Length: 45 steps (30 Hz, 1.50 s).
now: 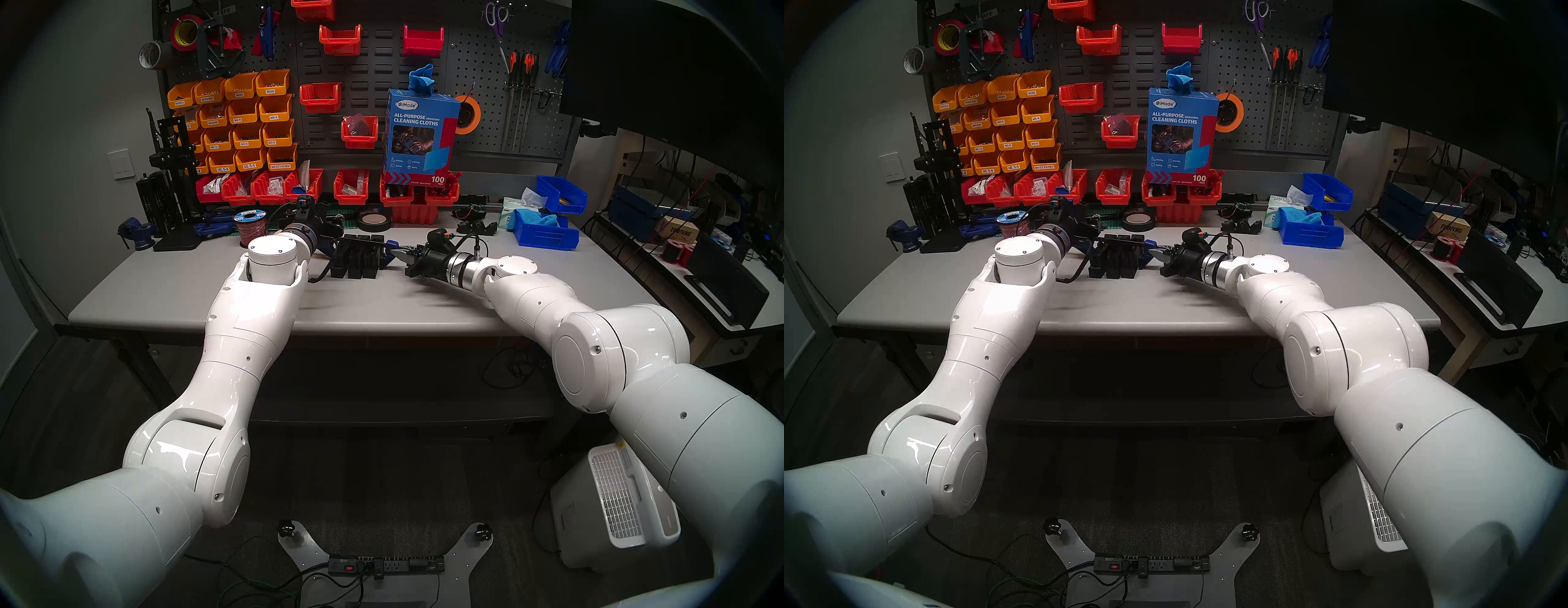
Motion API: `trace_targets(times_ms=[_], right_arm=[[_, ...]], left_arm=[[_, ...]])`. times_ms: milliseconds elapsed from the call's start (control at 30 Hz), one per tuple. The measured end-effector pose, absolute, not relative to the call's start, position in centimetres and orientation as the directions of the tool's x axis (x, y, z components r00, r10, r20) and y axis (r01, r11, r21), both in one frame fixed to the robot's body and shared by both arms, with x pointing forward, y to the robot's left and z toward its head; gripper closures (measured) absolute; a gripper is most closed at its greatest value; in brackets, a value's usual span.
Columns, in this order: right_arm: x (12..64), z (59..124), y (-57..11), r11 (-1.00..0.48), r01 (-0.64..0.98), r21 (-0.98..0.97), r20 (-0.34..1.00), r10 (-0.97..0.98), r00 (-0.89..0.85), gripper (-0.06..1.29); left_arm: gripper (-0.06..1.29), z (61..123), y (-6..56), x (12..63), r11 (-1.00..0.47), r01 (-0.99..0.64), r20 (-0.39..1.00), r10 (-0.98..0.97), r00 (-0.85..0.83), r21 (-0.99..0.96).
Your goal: Clamp the two 3D printed pieces together with the clamp
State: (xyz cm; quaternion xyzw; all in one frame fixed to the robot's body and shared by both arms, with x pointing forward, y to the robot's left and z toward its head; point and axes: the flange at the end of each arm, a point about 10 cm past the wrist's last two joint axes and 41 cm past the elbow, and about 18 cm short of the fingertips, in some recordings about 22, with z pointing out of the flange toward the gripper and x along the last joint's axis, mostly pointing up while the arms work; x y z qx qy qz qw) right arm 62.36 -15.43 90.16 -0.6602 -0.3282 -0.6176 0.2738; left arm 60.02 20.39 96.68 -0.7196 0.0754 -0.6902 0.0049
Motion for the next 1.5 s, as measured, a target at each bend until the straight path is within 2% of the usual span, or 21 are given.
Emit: trace_targets(times_ms=[1500], right_arm=[[62.4,90.3,-14.6,-0.643,0.765,0.032,0.997,0.074,0.021,1.26]], left_arm=[[0.01,95.3,23.0,59.2,-0.973,-0.135,0.979,-0.195,0.053,-0.186]])
